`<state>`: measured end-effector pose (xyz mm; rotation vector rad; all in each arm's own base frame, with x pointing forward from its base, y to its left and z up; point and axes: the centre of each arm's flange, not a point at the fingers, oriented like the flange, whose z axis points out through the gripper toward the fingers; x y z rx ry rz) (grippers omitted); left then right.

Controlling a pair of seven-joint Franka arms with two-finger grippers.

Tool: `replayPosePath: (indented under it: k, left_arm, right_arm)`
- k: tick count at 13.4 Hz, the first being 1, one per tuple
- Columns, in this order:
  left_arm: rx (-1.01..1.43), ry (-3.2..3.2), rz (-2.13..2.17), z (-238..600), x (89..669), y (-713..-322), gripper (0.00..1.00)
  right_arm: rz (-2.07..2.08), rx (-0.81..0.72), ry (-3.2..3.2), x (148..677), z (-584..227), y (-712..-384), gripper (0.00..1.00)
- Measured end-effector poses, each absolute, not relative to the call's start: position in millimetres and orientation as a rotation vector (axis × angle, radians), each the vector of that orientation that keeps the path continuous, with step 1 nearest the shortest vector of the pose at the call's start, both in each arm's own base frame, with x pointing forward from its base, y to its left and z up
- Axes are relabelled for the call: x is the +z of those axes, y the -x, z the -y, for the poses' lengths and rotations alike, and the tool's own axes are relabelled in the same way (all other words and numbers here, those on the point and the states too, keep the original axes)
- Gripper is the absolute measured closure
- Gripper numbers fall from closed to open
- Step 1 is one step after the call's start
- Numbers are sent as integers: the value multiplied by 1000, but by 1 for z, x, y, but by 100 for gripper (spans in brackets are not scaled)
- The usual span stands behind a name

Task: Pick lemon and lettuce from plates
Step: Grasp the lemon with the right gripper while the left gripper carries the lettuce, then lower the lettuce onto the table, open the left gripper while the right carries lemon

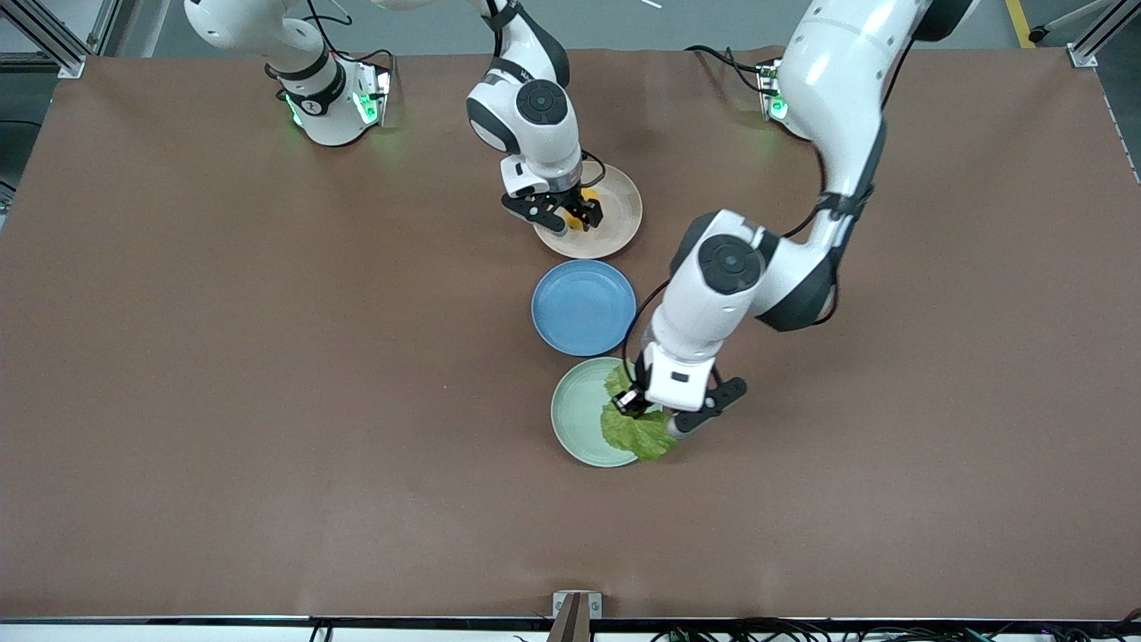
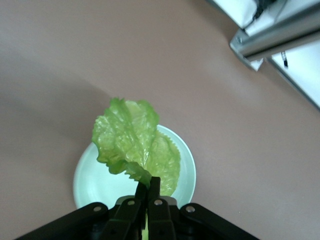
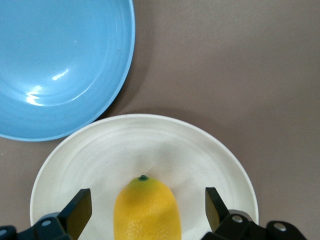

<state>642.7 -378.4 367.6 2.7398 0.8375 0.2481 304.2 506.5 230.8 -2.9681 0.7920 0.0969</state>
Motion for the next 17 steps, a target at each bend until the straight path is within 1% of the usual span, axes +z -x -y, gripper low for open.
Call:
replayPosePath:
  k: [2, 3, 5, 6, 7, 9, 11, 12, 13, 15, 17]
  left_arm:
    - [222, -2823, -749, 330, 390, -637, 97]
    - [204, -2867, -689, 303, 392, -630, 97]
    - [145, -2950, -566, 257, 377, -608, 97]
    - [114, -2982, -512, 238, 366, -596, 97]
    - [104, -3001, -466, 219, 353, -586, 97]
    - [136, -3014, -396, 190, 323, -567, 97]
    - [180, -3023, -326, 167, 292, -550, 97]
    - [187, -3030, -294, 157, 278, -543, 97]
    - [186, -3038, -266, 150, 268, -536, 97]
    - [184, -3052, -217, 134, 254, -531, 96]
    - [172, -3064, -175, 121, 240, -531, 95]
  right_arm:
    - [-765, 85, 2962, 223, -513, -295, 0]
    - [-744, 78, 2971, 217, -516, -290, 0]
    - [-699, 55, 2992, 207, -520, -282, 4]
    - [-688, 52, 2996, 204, -521, -279, 4]
    - [-677, 50, 3000, 203, -523, -276, 11]
    - [-667, 44, 3000, 204, -524, -275, 36]
    - [-682, 35, 2994, 207, -522, -282, 37]
    - [-706, 27, 2993, 213, -517, -296, 37]
    - [-708, 29, 3010, 227, -506, -317, 37]
    - [-627, 64, 3065, 278, -461, -379, 37]
    - [-503, 91, 3091, 334, -390, -439, 37]
